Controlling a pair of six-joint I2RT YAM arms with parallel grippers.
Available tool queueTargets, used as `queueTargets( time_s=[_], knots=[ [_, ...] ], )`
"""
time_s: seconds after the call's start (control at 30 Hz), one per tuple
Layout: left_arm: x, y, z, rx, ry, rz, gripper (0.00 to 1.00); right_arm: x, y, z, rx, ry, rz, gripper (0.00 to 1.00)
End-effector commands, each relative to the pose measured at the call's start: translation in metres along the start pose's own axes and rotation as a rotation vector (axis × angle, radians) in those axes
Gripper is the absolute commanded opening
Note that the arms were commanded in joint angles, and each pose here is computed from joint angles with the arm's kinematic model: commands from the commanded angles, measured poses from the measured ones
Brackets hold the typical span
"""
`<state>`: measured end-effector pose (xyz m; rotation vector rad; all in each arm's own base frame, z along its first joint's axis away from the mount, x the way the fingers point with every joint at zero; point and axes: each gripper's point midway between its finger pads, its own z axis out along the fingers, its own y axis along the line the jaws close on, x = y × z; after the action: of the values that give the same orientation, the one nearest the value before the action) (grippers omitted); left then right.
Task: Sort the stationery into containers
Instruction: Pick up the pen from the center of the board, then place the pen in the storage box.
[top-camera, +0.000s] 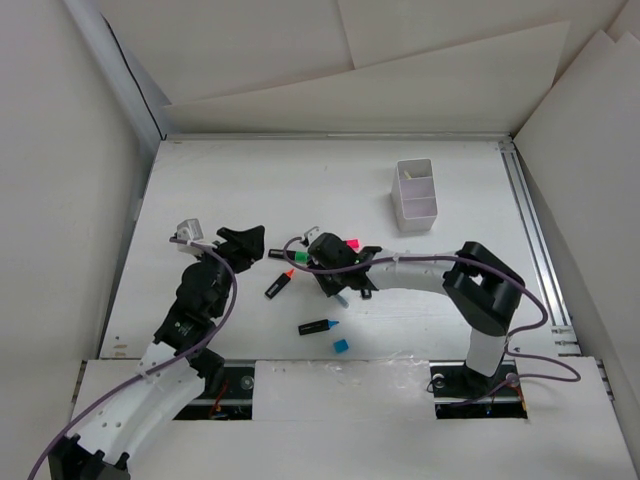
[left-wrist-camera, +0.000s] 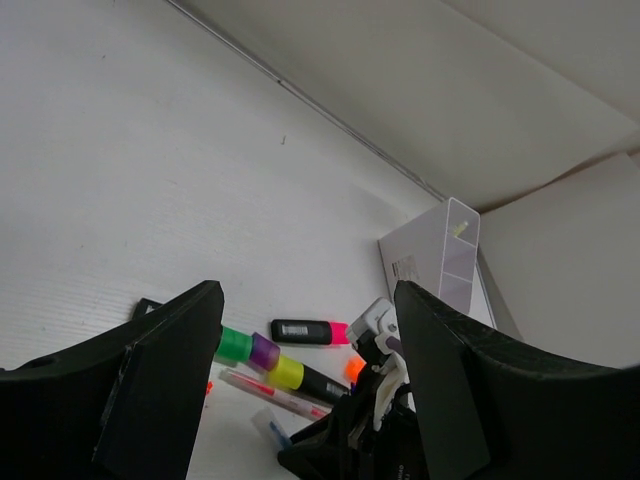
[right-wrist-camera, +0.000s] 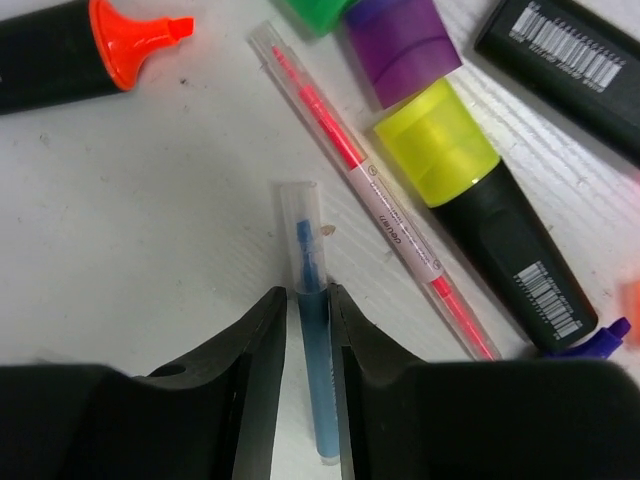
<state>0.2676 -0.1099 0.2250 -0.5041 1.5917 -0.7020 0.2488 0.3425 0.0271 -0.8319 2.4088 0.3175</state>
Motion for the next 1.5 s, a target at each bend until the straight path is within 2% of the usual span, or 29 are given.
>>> queueTargets(
  time_s=[0.0,0.4,0.43,0.6,0.77,0.93,1.07,1.1,1.17,1.2,1.23,1.3,1.33,1.47],
  knots=[
    [-0.003,0.005,0.000,-0.015,-0.027,-0.015,0.66,-0.009,0.013,-0.009,-0.056,-0.033,0.011,0.31],
    [-0.001,0.000,0.000,0.010,-0.014,-0.018,0.66,-0.023,0.013,0.009,-0.021,-0.043,-0.006,0.32],
    [-0.001,0.000,0.000,0.010,-0.014,-0.018,0.66,-0.023,0.013,0.009,-0.021,-0.043,-0.006,0.30],
    [-0.001,-0.003,0.000,0.025,-0.013,-0.022,0.66,-0.026,0.012,-0.001,-0.026,-0.060,-0.004,0.10],
    [0.003,-0.005,0.001,0.041,-0.001,-0.023,0.66,-0.068,0.016,-0.043,-0.062,-0.212,0.010,0.04],
    [0.015,-0.019,0.005,0.123,0.054,0.028,0.66,-0.131,-0.016,-0.095,-0.053,-0.441,0.113,0.00],
    [0.039,-0.029,0.018,0.157,0.180,0.069,0.64,-0.181,-0.094,-0.137,0.117,-0.666,0.326,0.00],
    [0.051,-0.024,0.023,0.136,0.227,0.094,0.63,-0.190,-0.133,-0.150,0.217,-0.729,0.399,0.00],
    [0.056,-0.028,0.026,0.149,0.260,0.110,0.63,-0.199,-0.176,-0.167,0.325,-0.843,0.505,0.00],
    [0.063,-0.030,0.026,0.169,0.291,0.110,0.63,-0.197,-0.218,-0.184,0.478,-0.904,0.584,0.00],
    [0.063,-0.033,0.025,0.185,0.292,0.117,0.63,-0.201,-0.239,-0.198,0.536,-0.981,0.633,0.00],
    [0.069,-0.032,0.025,0.192,0.317,0.118,0.63,-0.192,-0.278,-0.198,0.667,-1.011,0.712,0.00],
    [0.070,-0.036,0.025,0.202,0.326,0.117,0.63,-0.183,-0.312,-0.211,0.783,-1.043,0.772,0.00],
    [0.067,-0.039,0.026,0.214,0.313,0.114,0.63,-0.179,-0.375,-0.209,0.944,-1.065,0.865,0.00]
  ],
)
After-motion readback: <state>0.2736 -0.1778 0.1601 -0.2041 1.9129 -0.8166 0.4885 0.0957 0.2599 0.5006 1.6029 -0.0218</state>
